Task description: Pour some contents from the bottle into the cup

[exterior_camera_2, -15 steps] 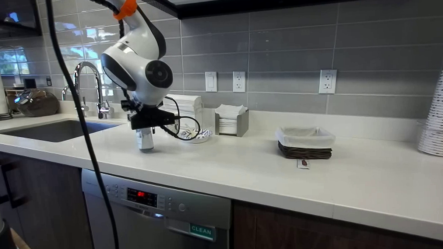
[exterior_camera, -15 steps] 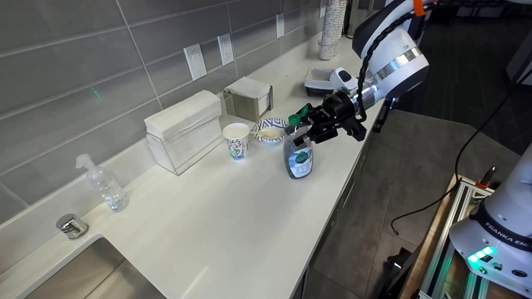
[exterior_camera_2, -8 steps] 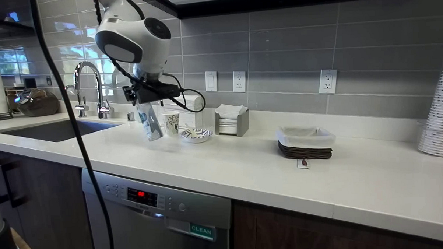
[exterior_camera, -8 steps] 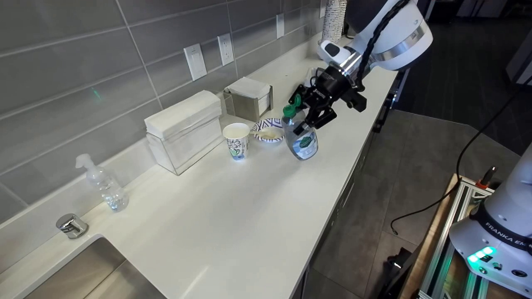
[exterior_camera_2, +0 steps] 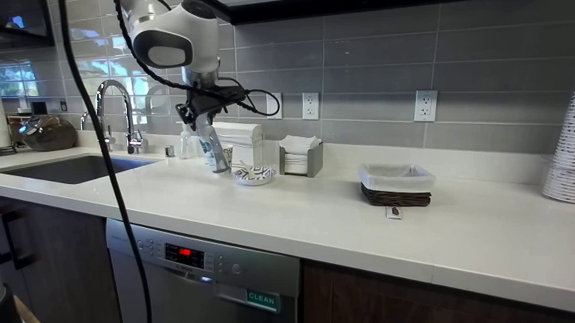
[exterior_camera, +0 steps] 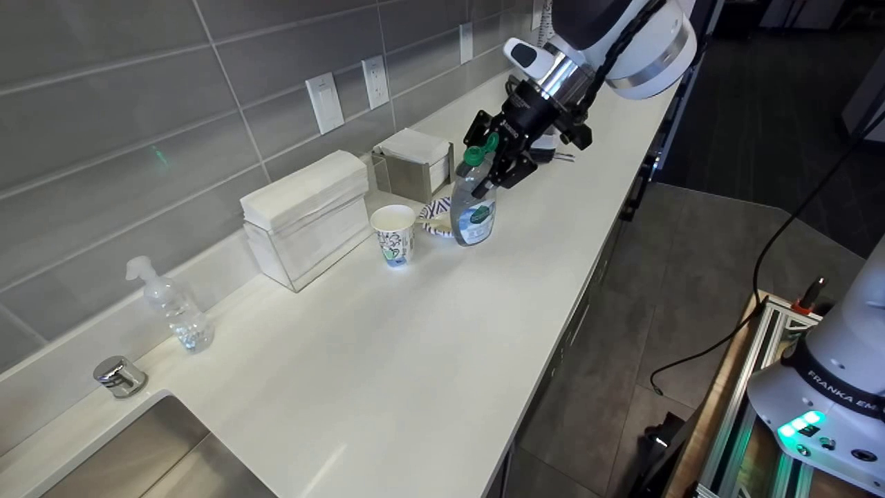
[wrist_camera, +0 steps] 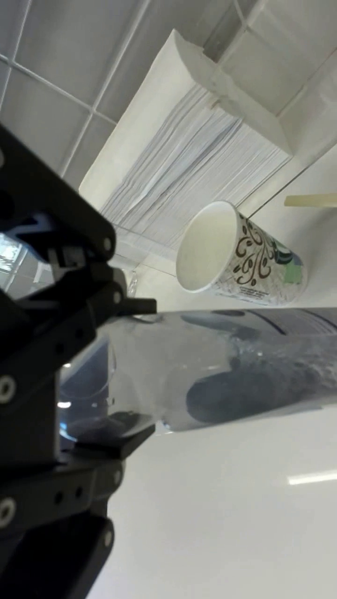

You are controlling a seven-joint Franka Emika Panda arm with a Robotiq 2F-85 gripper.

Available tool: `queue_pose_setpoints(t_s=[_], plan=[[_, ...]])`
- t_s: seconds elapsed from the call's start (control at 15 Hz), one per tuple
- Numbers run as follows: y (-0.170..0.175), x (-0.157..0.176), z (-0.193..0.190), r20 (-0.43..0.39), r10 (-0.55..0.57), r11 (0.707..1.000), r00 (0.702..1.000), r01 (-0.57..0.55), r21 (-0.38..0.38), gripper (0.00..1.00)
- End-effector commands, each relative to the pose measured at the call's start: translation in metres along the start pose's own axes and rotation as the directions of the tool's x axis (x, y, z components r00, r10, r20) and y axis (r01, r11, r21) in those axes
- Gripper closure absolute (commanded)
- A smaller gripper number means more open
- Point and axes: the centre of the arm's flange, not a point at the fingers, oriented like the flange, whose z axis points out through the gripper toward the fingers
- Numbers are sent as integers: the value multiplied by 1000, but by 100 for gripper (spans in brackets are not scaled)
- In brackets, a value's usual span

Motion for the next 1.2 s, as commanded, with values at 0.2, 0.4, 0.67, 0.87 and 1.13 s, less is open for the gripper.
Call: queue_pose_setpoints(t_s=[0.2,0.4,0.67,0.87,1.13], plan=[[19,29,13,151,-29,999,988,24,32,70],[18,29,18,158,-9,999,987,1,50,70],[17,29,19,116,18,997,993,-28,78,70],[14,24,19,-3,75,986,997,-74,148,70],[13,-6,22,-178,180,974,967,-150,172,70]])
